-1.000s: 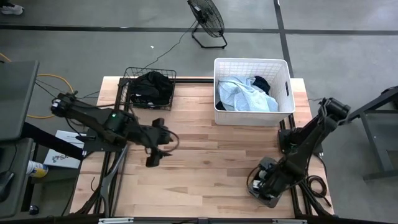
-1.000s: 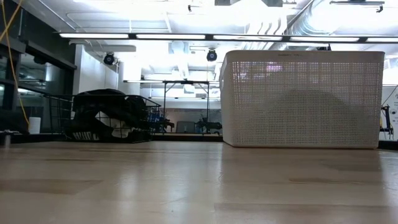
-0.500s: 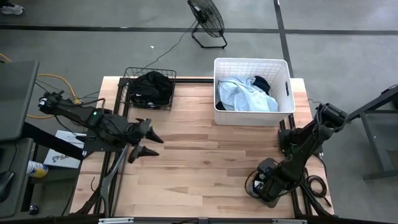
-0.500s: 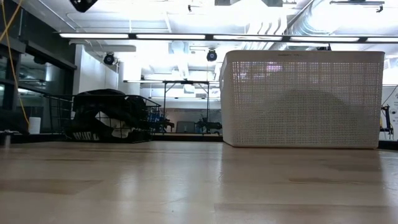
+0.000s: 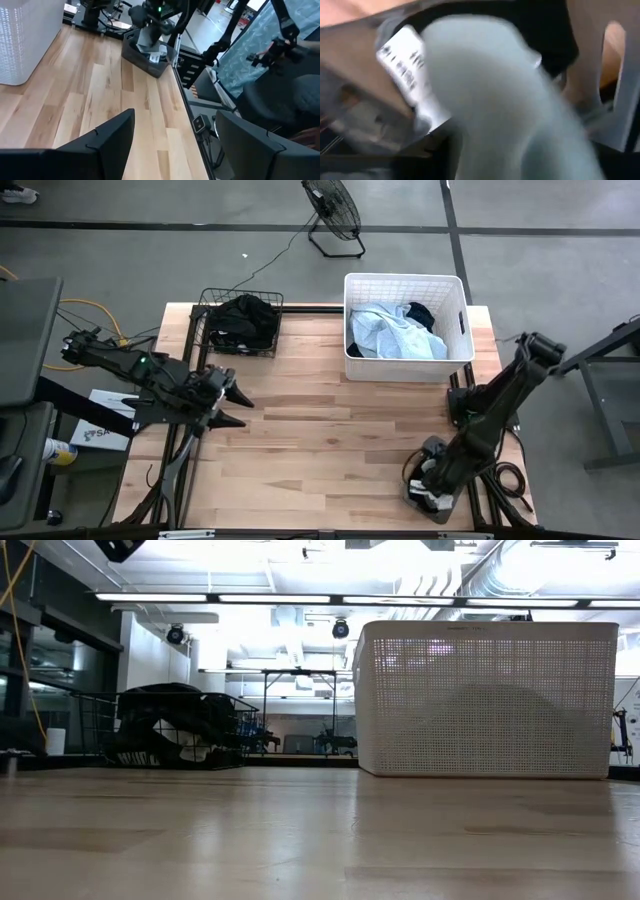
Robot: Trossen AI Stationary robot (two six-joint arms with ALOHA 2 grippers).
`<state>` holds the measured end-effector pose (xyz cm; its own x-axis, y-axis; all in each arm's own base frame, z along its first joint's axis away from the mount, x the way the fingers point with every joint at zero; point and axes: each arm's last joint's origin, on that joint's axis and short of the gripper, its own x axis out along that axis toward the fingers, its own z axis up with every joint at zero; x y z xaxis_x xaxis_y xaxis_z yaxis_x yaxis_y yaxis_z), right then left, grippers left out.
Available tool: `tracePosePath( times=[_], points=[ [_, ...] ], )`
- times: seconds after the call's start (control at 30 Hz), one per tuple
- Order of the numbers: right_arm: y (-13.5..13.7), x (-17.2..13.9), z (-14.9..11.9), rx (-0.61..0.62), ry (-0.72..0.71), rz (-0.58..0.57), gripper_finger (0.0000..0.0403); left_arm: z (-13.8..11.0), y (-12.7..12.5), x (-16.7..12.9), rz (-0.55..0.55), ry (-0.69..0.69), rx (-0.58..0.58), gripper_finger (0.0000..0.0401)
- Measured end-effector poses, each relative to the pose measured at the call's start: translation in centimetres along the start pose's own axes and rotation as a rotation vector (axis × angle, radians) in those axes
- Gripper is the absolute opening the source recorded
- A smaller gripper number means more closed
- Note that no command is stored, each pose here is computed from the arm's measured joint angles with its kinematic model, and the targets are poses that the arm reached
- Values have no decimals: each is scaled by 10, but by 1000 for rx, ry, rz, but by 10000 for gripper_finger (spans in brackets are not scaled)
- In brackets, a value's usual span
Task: Pick & Place Cloths
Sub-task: Put the gray sock into the black bin
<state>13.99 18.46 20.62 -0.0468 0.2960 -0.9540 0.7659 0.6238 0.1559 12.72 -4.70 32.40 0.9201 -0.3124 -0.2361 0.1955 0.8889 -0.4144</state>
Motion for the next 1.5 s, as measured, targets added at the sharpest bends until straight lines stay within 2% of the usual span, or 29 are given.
tracePosePath(
  times=[0.17, 0.4, 0.53, 0.67, 0.8, 1.0, 1.2, 1.33, 1.5],
  points=[
    [-14, -27, -4, 9, 37, 72, 235, -1, 0, 2, 7, 10, 4, 273],
    [-27, -53, -7, -19, 78, 188, 236, -1, 0, 2, 7, 8, 6, 273],
    [-33, -62, -8, 35, 105, 228, 236, -1, 0, 2, 7, 8, -1, 273],
    [-33, -64, -6, 90, 12, 268, 236, -1, 0, 2, 7, 8, -1, 273],
    [-27, -58, 1, 161, -181, 295, 231, -1, 0, 2, 6, 9, -1, 273],
    [-16, -32, 5, 254, -239, 164, 201, -1, 0, 2, 5, 9, -2, 273],
    [-5, -2, 2, 368, -75, -25, 167, -1, 0, 2, 6, 9, -2, 273],
    [-1, 12, 1, 395, 28, -118, 151, -1, 1, 2, 9, 17, -1, 273],
    [3, 27, 4, 407, -8, -169, 140, -1, 1, 2, 9, 17, 3, 273]
  ],
)
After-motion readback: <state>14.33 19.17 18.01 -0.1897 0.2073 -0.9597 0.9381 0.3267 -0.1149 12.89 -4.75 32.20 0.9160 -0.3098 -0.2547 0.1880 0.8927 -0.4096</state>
